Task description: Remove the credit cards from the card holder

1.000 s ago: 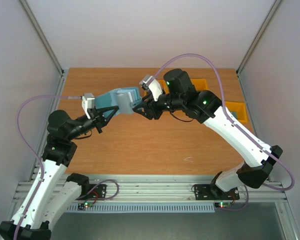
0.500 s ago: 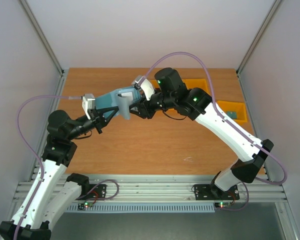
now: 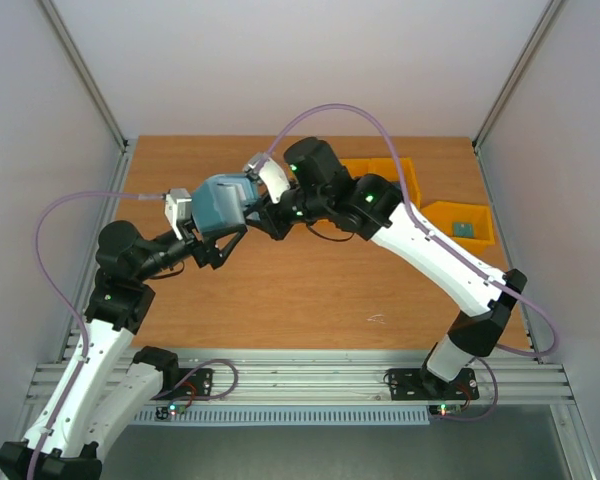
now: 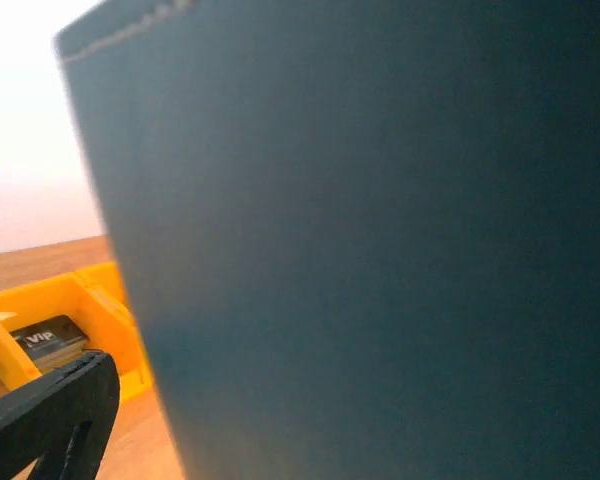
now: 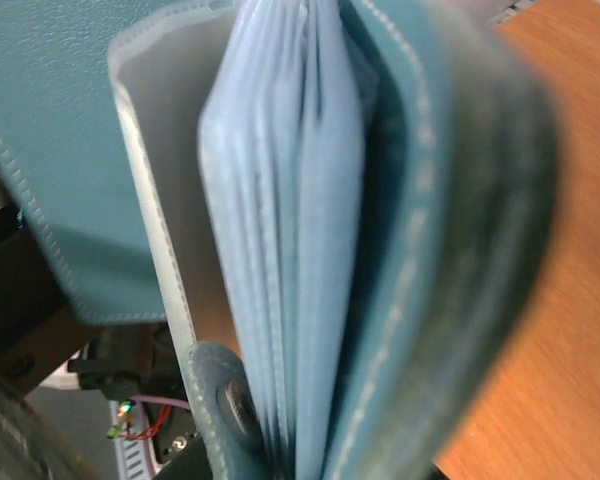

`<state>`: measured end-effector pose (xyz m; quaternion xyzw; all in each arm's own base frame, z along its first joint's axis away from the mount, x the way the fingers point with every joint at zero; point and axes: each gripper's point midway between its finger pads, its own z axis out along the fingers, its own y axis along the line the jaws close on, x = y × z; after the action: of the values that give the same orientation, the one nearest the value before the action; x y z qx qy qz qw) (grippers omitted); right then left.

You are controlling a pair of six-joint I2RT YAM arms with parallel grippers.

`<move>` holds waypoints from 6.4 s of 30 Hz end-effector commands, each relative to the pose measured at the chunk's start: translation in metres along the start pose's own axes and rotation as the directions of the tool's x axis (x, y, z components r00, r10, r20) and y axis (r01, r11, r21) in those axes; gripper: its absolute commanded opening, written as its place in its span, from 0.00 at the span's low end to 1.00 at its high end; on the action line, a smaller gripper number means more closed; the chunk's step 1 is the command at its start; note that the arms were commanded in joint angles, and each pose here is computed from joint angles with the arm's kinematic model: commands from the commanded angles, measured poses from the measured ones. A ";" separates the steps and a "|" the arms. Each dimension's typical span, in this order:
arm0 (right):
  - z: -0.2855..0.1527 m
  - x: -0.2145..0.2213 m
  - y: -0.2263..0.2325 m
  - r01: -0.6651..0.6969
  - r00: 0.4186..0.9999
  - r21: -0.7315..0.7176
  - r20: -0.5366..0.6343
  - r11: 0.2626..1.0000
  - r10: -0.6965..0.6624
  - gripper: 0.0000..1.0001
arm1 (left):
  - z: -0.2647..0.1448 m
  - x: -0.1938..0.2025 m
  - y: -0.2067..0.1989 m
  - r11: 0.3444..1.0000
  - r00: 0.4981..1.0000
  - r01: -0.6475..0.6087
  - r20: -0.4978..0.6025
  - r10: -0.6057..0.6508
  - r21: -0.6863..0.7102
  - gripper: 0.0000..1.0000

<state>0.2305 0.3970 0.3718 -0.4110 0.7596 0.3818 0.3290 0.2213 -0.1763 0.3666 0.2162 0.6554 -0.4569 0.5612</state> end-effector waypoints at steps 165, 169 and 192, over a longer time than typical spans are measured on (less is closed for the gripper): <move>0.032 -0.015 -0.017 -0.166 0.978 0.158 -0.098 0.973 0.182 0.01 | -0.001 0.052 0.080 0.865 0.924 0.380 0.083 -0.374 -0.329 0.22; 0.022 -0.019 -0.006 -0.141 0.985 0.070 -0.086 0.988 0.147 0.01 | -0.001 0.036 0.062 0.908 0.936 0.353 0.094 -0.340 -0.228 0.27; -0.026 -0.033 0.073 0.115 0.993 -0.331 0.067 0.937 -0.098 0.01 | -0.010 -0.022 -0.051 0.967 0.998 0.039 0.037 -0.050 0.253 0.24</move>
<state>0.2096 0.3920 0.4003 -0.4444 0.7382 0.4185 0.2872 0.2083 -0.1771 0.3726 0.1825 0.6362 -0.5364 0.5236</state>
